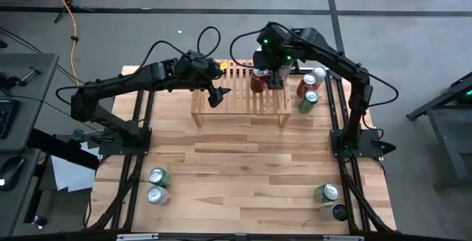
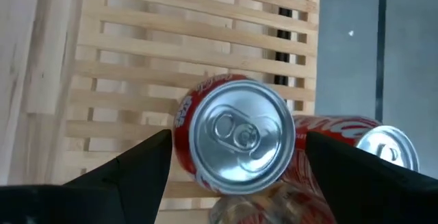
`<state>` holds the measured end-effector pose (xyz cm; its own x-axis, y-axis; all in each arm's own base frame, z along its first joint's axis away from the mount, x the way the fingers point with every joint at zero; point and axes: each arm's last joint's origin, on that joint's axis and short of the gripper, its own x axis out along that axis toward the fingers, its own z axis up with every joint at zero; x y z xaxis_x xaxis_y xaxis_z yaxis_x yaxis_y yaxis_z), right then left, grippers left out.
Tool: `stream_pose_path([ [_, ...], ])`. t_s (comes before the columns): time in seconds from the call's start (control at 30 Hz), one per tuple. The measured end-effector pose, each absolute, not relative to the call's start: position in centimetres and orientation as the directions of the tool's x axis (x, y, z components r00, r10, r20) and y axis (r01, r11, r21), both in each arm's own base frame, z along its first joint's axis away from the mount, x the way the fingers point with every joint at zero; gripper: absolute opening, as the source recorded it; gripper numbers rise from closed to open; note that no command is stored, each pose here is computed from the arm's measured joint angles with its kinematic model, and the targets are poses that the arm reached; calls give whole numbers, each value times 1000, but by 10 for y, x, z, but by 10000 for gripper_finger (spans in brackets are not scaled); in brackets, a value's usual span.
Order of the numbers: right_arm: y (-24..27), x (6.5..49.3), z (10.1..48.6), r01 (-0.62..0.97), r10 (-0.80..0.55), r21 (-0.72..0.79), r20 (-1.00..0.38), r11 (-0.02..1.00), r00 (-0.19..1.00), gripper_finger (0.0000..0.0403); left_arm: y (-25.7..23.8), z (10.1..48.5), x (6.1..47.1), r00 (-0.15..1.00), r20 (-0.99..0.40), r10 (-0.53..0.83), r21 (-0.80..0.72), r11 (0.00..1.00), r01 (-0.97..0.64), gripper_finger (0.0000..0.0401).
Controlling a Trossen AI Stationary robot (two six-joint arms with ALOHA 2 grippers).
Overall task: Place canned beverage on shelf
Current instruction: Put the left red white soda can on the shelf aligned with the other red white soda can
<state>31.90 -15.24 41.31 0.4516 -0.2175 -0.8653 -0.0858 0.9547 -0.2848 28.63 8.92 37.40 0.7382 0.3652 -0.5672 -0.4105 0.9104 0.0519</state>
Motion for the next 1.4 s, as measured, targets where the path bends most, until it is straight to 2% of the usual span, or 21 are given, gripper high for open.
stream_pose_path([
  [0.57, -161, 332, 396, -109, -161, -228, -889, 968, 428, 318, 89, 374, 286, 738, -567, 365, 46, 909, -414, 337],
  [0.83, -154, 330, 399, -7, -168, -189, -891, 982, 422, 275, 89, 374, 286, 738, -567, 365, 46, 909, -414, 337],
  [0.97, -140, 329, 408, 125, -186, -147, -894, 981, 408, 275, 89, 374, 286, 738, -568, 365, 46, 909, -414, 337],
  [1.03, -133, 330, 417, 232, -246, -160, -878, 959, 412, 275, 89, 374, 286, 738, -567, 365, 46, 909, -414, 337],
  [1.2, -121, 327, 427, 502, -416, -210, -842, 839, 343, 275, 89, 374, 286, 738, -567, 365, 38, 907, -419, 337],
  [1.4, -118, 327, 422, 669, -446, -151, -845, 728, 294, 275, 89, 374, 286, 739, -567, 365, 38, 907, -419, 337],
])
